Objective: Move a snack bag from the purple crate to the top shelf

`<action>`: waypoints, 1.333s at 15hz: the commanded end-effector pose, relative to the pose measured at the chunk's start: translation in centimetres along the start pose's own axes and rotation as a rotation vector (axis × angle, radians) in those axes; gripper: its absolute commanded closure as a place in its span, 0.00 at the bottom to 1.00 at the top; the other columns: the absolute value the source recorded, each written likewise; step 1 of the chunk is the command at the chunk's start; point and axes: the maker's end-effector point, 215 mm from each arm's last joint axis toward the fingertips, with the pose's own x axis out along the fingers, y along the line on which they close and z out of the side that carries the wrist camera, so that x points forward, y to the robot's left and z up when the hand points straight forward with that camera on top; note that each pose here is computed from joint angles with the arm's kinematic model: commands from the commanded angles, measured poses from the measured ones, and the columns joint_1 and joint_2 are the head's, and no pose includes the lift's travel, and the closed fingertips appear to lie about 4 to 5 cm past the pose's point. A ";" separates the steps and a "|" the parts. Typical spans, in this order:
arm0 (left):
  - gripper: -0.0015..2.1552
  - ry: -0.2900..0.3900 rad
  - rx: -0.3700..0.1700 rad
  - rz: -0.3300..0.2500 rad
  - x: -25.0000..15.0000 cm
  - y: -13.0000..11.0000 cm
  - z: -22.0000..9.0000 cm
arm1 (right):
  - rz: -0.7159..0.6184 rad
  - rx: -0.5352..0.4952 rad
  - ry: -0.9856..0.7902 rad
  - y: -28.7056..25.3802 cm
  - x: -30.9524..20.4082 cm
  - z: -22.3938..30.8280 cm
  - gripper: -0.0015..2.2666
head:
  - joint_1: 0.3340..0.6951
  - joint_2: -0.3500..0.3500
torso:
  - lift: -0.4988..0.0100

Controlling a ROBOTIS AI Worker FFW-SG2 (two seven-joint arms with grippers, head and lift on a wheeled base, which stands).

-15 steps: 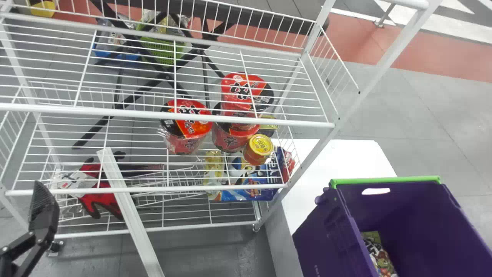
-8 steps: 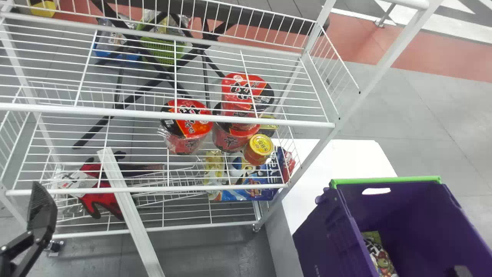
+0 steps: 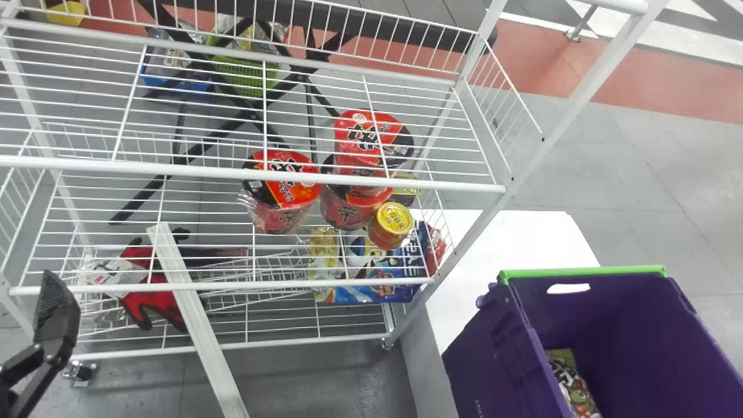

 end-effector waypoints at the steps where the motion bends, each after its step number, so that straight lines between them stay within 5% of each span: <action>1: 0.04 -0.004 -0.001 0.003 -0.1 0.2 0.2 | 0.017 -0.003 0.022 0.6 1.0 -0.6 0.10 | 1.00 0.00 | 0.09; 20: 0.04 0.000 -0.006 0.021 0.4 1.4 -0.2 | -0.126 -0.059 0.173 -0.1 3.9 -3.7 0.10 | 1.00 0.00 | 0.09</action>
